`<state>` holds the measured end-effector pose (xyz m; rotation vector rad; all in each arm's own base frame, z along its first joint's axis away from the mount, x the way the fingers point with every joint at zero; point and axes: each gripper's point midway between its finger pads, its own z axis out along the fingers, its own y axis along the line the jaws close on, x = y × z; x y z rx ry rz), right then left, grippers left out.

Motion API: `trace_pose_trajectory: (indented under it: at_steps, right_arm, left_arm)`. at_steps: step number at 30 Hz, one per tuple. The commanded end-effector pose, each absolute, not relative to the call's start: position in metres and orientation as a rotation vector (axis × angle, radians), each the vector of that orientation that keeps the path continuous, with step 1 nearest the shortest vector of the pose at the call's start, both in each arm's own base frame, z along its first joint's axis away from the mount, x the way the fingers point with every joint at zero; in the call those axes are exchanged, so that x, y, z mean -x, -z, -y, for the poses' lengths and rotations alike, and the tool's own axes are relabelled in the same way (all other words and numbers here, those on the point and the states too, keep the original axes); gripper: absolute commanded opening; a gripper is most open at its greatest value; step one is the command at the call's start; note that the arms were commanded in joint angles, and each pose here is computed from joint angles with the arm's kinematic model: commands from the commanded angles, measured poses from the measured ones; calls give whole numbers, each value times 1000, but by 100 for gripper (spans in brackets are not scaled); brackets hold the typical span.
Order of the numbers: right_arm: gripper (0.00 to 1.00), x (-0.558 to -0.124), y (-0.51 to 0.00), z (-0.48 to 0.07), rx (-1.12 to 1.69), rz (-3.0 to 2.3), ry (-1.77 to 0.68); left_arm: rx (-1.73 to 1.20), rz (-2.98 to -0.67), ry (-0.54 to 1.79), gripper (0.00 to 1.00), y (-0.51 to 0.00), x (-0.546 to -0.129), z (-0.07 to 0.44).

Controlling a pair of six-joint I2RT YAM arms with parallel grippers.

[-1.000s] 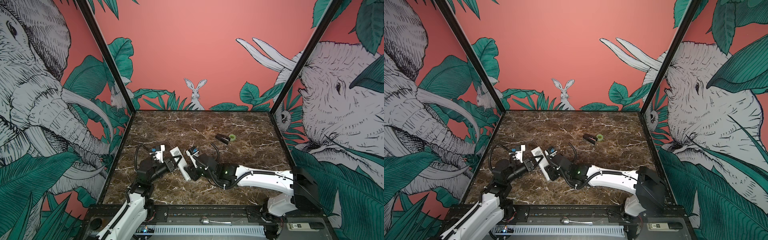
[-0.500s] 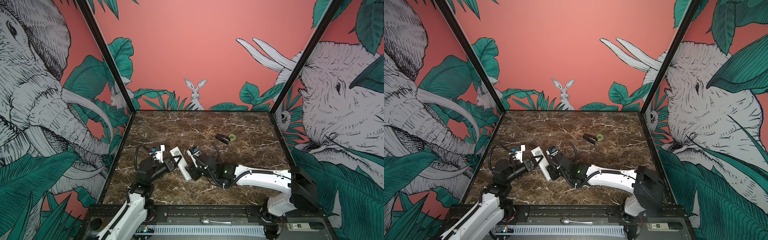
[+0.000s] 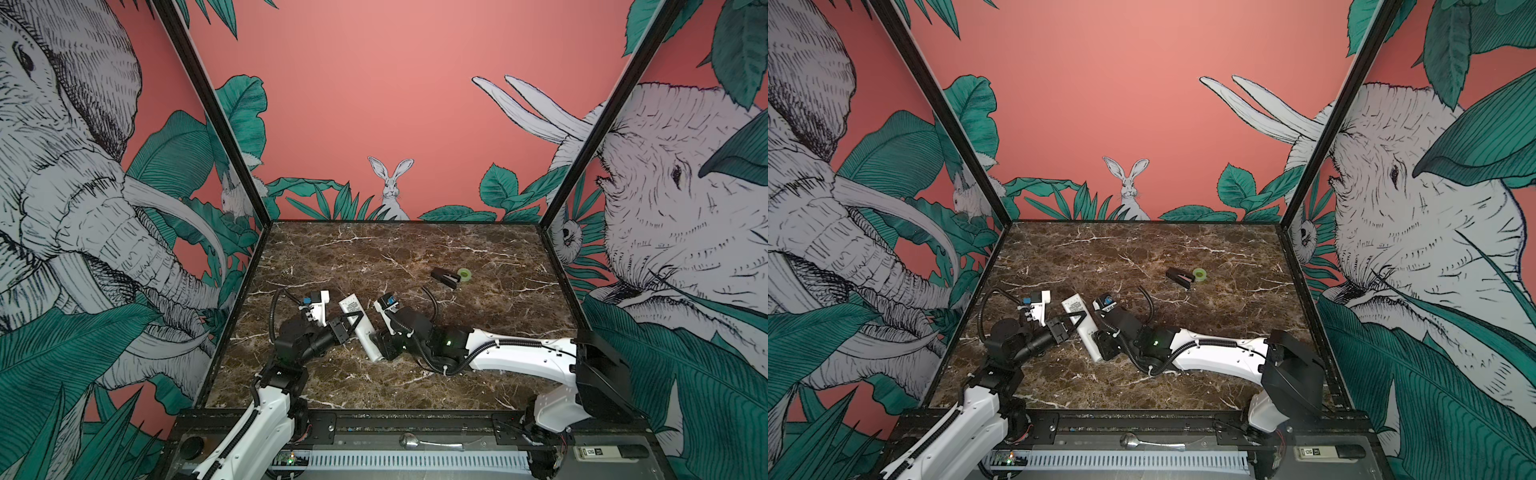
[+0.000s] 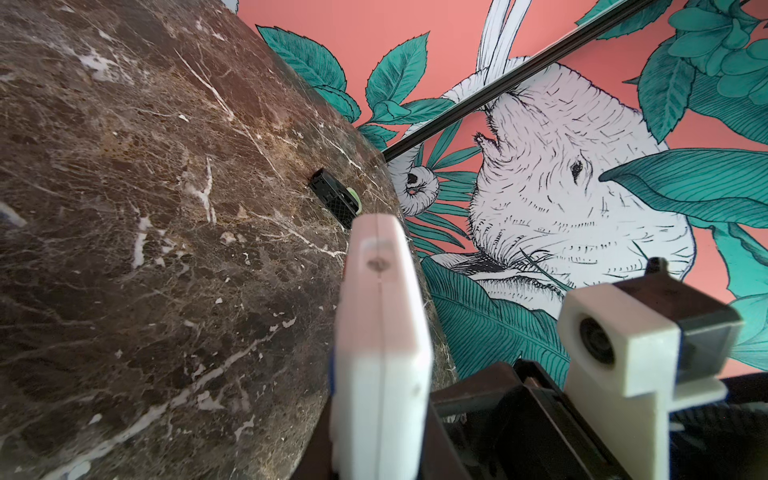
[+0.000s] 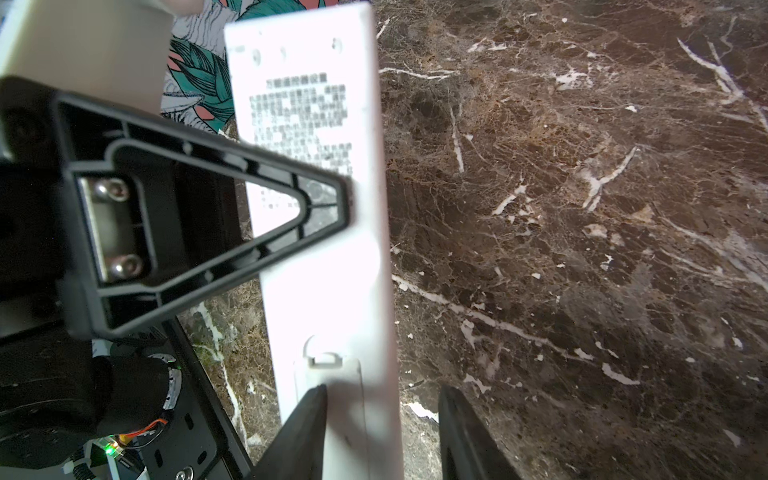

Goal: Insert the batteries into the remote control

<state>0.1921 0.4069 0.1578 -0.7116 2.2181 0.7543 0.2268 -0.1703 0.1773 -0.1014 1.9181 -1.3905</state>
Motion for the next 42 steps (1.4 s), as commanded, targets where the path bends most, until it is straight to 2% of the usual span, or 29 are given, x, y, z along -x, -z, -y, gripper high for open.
trace_pose_trajectory:
  at_steps: [1, 9, 19, 23, 30, 35, 42]
  right_arm:
    - [45, -194, -139, -403, 705, -2261, -722]
    - [48, -193, -148, -403, 722, -2248, -726]
    - [68, -190, -171, -413, 768, -2214, -772]
    - [73, -189, -172, -418, 780, -2214, -786]
    - [75, -189, -169, -423, 791, -2237, -771]
    - [80, -193, -148, -425, 800, -2289, -713]
    - [79, -194, -138, -426, 795, -2307, -695]
  left_arm:
    - [63, -1856, 1420, 0, -193, -224, 173]
    - [65, -1864, 1414, 0, -191, -225, 172]
    - [66, -1864, 1407, 0, -194, -227, 172]
    - [63, -1865, 1406, 0, -195, -227, 173]
    - [66, -1864, 1402, 0, -196, -229, 173]
    - [66, -1864, 1405, 0, -197, -230, 173]
    - [70, -1865, 1404, 0, -196, -230, 173]
